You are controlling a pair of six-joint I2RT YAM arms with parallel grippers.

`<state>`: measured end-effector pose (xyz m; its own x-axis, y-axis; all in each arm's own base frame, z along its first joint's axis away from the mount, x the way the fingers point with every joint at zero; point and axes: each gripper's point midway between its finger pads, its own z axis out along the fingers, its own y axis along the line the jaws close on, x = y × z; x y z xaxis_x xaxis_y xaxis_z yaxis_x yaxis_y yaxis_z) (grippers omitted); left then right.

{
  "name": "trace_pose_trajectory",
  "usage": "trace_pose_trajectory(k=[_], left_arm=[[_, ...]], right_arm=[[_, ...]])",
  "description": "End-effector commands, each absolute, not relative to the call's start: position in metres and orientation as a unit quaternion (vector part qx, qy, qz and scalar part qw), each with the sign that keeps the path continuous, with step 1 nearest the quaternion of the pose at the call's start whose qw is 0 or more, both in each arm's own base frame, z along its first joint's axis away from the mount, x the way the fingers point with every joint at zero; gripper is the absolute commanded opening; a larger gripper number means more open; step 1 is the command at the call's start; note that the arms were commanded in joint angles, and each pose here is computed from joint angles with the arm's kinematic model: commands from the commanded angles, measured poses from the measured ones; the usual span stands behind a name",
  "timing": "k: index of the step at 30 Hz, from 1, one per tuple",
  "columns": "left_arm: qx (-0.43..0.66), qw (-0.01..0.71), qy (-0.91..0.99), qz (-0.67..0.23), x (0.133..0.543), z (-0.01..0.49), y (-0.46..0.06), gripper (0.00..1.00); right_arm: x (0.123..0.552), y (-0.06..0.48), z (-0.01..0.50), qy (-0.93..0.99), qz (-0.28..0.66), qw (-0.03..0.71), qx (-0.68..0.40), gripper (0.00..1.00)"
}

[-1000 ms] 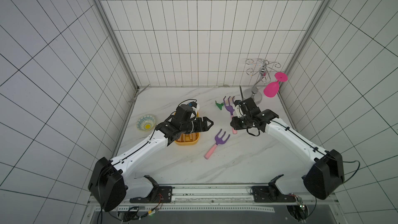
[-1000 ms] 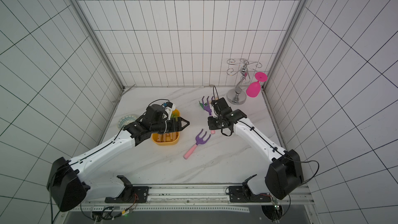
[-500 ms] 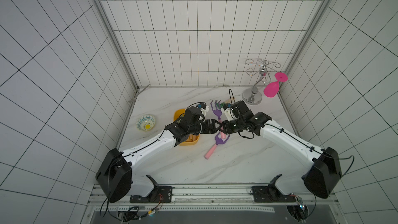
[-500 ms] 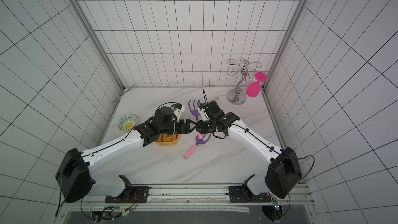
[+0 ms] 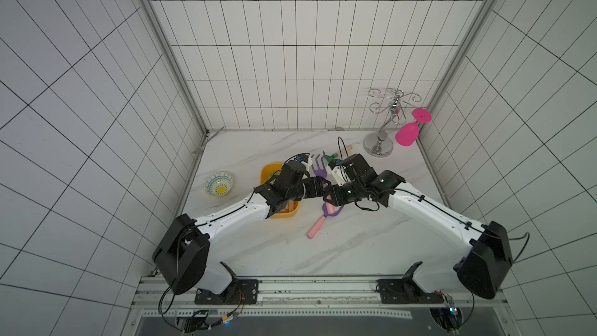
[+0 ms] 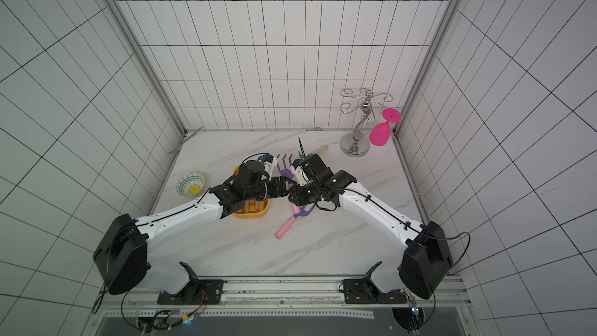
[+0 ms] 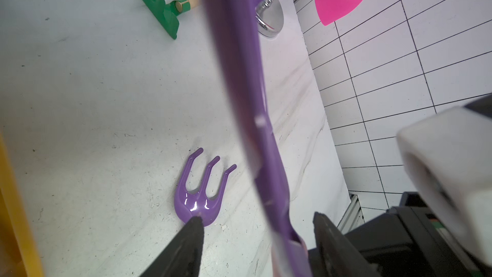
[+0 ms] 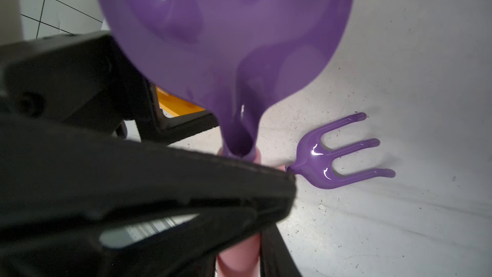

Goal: Put the rake into the storage box
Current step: Pick up the rake at the center of the board.

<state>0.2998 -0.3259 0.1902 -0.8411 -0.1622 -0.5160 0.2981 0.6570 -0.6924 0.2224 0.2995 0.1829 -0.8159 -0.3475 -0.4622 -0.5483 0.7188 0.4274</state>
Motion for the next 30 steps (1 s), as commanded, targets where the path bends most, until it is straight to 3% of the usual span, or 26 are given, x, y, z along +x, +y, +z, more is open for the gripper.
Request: trace_pose_trajectory(k=[1,5,10,15,17,22,30], left_arm=[[0.045,0.292,0.855,-0.426,0.302,0.199,-0.335,0.61],[0.042,0.290,0.855,-0.427,0.303,0.197,-0.337,0.40],[0.043,0.287,0.854,-0.432,0.302,0.198,-0.338,0.21],[0.052,0.282,0.853,-0.436,0.301,0.200,-0.340,0.07],[0.054,0.280,0.858,-0.428,0.301,0.200,-0.336,0.03],[0.044,0.267,0.871,-0.409,0.304,0.200,-0.303,0.00],[0.025,0.272,0.880,-0.389,0.318,0.203,-0.214,0.00]], right_arm=[[0.221,0.309,0.202,0.891,0.308,0.197,-0.269,0.12],[0.222,0.309,0.201,0.892,0.303,0.196,-0.272,0.12],[0.220,0.309,0.198,0.892,0.303,0.192,-0.274,0.14],[0.220,0.307,0.196,0.893,0.299,0.197,-0.275,0.31],[0.220,0.304,0.197,0.892,0.293,0.203,-0.278,0.48],[0.226,0.283,0.211,0.891,0.257,0.253,-0.276,0.66],[0.225,0.256,0.203,0.898,0.214,0.271,-0.273,0.71]])
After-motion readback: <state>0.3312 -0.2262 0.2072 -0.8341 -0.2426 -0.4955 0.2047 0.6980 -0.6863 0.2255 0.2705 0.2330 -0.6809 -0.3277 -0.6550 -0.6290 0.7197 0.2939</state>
